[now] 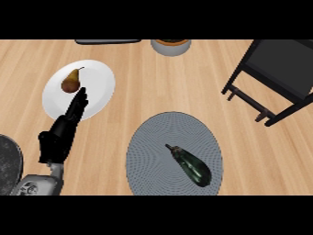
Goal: Pick the lemon from the placemat and place it in the tiered shelf
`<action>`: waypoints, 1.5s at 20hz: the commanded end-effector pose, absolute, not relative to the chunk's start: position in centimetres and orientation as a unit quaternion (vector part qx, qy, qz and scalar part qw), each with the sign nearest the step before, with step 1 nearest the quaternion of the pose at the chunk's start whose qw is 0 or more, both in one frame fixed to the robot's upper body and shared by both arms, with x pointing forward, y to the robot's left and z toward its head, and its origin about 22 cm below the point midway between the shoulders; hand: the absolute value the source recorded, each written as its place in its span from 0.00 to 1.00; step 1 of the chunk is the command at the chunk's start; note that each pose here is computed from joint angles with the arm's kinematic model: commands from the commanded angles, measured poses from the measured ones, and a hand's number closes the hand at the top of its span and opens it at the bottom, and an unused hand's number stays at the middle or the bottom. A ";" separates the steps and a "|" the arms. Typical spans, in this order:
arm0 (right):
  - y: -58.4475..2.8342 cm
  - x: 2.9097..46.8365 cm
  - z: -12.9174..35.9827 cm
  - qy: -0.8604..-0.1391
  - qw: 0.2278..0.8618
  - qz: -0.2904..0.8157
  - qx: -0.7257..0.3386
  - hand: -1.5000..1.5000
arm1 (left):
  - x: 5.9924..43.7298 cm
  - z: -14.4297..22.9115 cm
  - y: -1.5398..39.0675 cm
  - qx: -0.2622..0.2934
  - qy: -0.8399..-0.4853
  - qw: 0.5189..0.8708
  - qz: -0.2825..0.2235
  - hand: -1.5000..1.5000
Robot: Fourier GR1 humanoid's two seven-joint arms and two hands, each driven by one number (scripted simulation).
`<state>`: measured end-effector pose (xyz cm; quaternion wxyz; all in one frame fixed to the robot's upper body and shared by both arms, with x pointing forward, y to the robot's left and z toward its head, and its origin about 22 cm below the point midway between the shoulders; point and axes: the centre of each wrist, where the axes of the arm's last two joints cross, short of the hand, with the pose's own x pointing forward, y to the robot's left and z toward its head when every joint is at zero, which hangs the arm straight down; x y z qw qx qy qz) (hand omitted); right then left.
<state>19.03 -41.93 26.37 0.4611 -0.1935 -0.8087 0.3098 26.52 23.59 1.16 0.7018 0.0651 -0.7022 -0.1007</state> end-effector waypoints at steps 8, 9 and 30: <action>-45.9 20.9 32.7 -0.816 0.455 0.245 -0.257 1.00 | 28.1 1.8 21.0 0.042 -0.712 0.691 -0.121 0.50; -43.3 20.3 30.4 -0.815 0.458 0.246 -0.256 1.00 | 27.4 1.9 20.9 0.049 -0.701 0.702 -0.114 0.50; -39.9 30.6 28.6 -0.837 0.331 0.274 -0.339 1.00 | 28.7 1.7 20.8 0.034 -0.709 0.693 -0.126 0.50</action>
